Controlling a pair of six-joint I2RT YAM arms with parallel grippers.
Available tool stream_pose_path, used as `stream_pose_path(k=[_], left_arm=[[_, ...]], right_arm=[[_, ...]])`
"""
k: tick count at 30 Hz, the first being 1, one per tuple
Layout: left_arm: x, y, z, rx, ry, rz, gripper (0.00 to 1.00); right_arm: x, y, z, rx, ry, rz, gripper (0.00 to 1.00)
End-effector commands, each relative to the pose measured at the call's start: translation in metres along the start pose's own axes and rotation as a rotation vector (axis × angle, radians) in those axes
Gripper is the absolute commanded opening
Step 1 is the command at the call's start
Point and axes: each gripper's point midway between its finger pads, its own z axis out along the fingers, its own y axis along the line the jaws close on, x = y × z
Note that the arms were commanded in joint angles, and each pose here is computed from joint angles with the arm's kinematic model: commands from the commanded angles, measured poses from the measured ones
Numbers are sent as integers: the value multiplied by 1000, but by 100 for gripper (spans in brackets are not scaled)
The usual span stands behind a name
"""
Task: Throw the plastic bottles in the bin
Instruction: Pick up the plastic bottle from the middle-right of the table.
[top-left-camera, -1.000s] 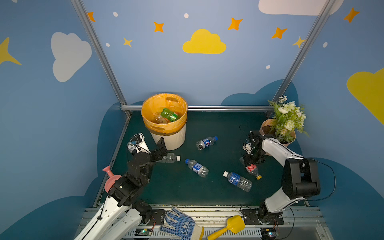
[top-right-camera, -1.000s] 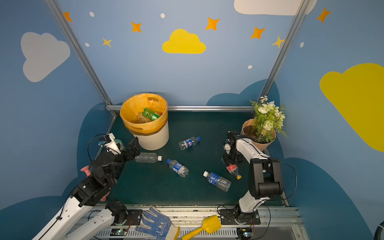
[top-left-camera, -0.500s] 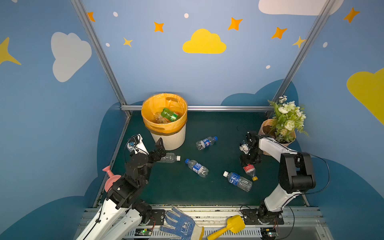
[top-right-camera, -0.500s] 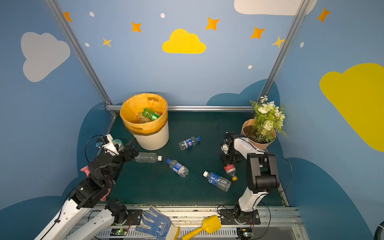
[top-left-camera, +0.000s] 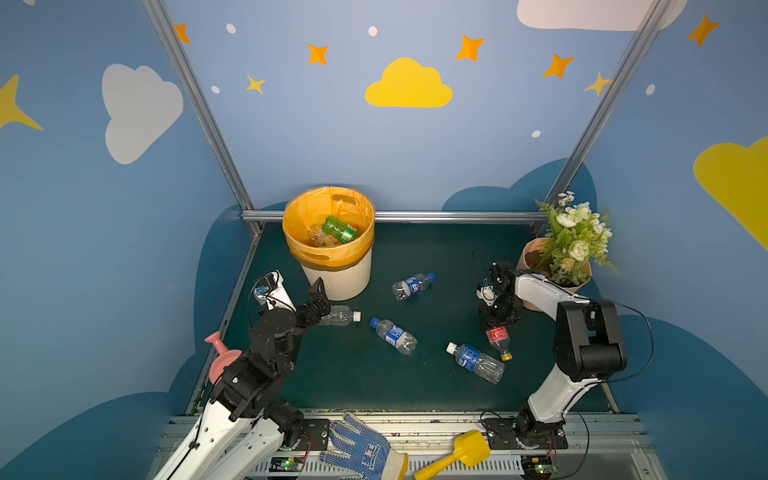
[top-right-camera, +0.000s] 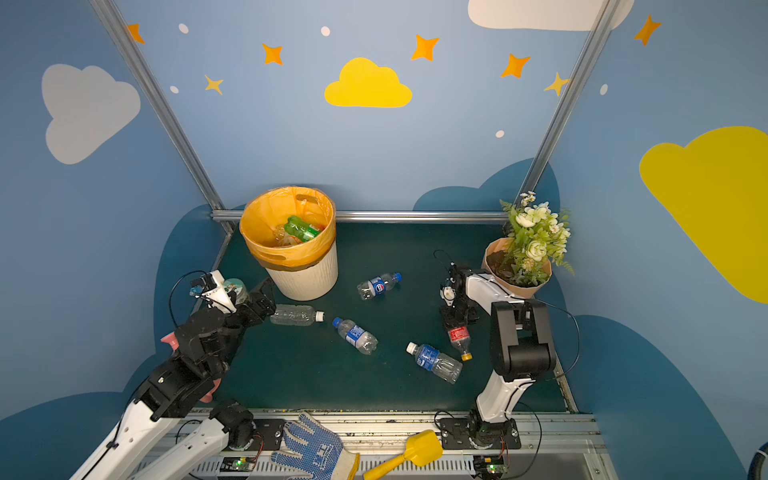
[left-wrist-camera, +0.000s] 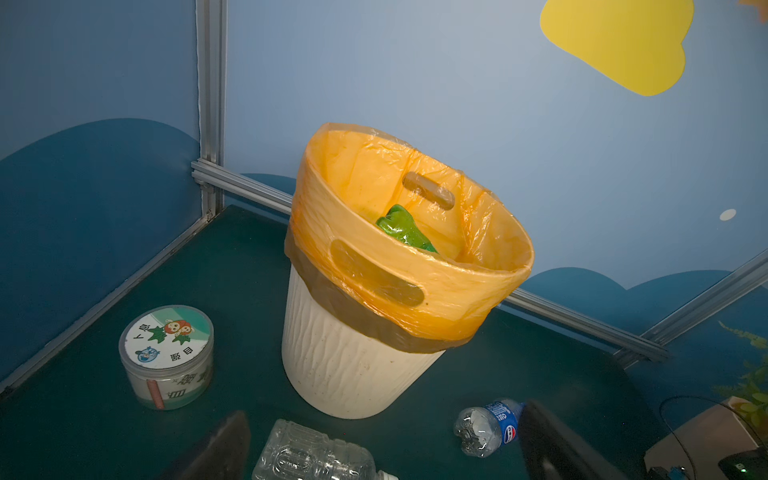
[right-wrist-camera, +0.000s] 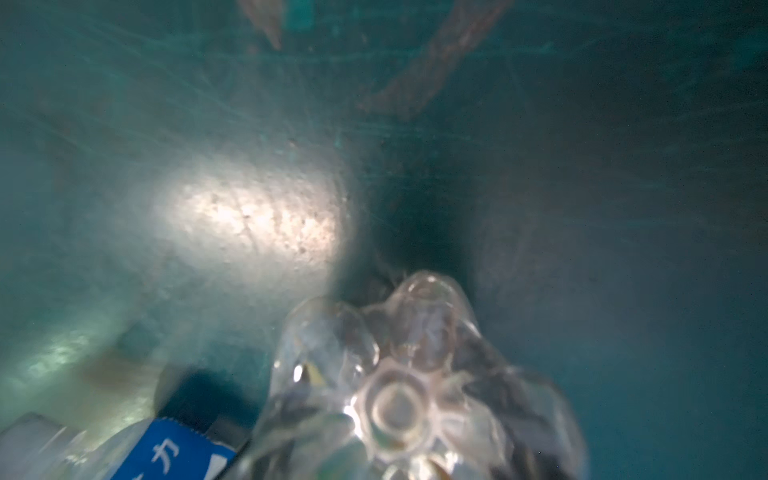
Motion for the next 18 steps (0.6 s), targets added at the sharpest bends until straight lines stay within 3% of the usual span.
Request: stream_pose_path(k=[1,5,8,13,18], left_arm=[[-2,3,-2,-11,-4,-14,100],[0,5,-1,-18,1,-22,100],[2,12,-1,-47,-1,-34,100],[14,31,-2,-137,14,-50,100],[27,41,-2,-177,49,-69,100]], right_arm=[[-16,5,-37,-5,-113,-3,50],[-31,12,-76,-29,-234,3,50],[-50,25,-119,-93,-396,2,54],[-85,53,-217,-246,-769,2,50],[-101,78,-318,-401,-1098,-33,53]])
